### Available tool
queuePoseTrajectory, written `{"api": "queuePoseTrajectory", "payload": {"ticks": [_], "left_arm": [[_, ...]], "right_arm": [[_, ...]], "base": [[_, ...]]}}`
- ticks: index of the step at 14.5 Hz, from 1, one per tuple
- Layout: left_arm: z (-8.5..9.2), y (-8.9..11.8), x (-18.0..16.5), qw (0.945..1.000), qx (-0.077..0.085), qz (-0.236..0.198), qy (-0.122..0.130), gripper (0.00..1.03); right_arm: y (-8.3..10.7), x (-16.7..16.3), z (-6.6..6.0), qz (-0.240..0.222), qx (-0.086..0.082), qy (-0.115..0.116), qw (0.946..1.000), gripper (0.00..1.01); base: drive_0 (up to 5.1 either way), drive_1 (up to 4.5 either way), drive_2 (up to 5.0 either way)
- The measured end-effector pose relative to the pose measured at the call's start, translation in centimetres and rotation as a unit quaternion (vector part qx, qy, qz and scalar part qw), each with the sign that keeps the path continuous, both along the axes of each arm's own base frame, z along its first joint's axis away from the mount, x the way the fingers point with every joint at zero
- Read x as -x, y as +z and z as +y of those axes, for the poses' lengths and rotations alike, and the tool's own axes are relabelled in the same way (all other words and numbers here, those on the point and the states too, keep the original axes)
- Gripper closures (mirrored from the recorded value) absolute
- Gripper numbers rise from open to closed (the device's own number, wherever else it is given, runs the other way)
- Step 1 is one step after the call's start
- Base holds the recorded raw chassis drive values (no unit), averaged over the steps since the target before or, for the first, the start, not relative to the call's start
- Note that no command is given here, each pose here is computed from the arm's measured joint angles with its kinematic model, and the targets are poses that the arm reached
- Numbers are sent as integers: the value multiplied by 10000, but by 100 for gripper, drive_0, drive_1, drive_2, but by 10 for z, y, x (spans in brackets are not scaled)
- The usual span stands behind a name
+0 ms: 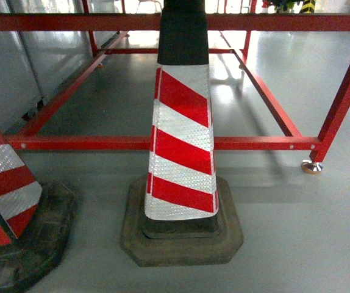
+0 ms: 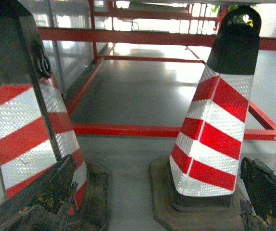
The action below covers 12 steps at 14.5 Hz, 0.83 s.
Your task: Sort blue parts and orange caps into right shelf containers
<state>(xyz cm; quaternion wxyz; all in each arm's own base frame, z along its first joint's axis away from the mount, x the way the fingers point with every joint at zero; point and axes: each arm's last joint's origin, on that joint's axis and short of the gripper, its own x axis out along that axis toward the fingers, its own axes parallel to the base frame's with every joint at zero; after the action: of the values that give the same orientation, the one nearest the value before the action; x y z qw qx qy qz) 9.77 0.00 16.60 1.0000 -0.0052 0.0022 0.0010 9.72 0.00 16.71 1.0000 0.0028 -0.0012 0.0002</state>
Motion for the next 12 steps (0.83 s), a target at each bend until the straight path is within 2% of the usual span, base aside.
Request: {"api": "queuePoseTrajectory", "payload": {"ticks": [12], "left_arm": [[0, 0, 0, 10000, -53, 0, -15, 5]], "right_arm": [[0, 0, 0, -2, 15, -2, 10000, 3]], "base": [[0, 0, 0]]}}
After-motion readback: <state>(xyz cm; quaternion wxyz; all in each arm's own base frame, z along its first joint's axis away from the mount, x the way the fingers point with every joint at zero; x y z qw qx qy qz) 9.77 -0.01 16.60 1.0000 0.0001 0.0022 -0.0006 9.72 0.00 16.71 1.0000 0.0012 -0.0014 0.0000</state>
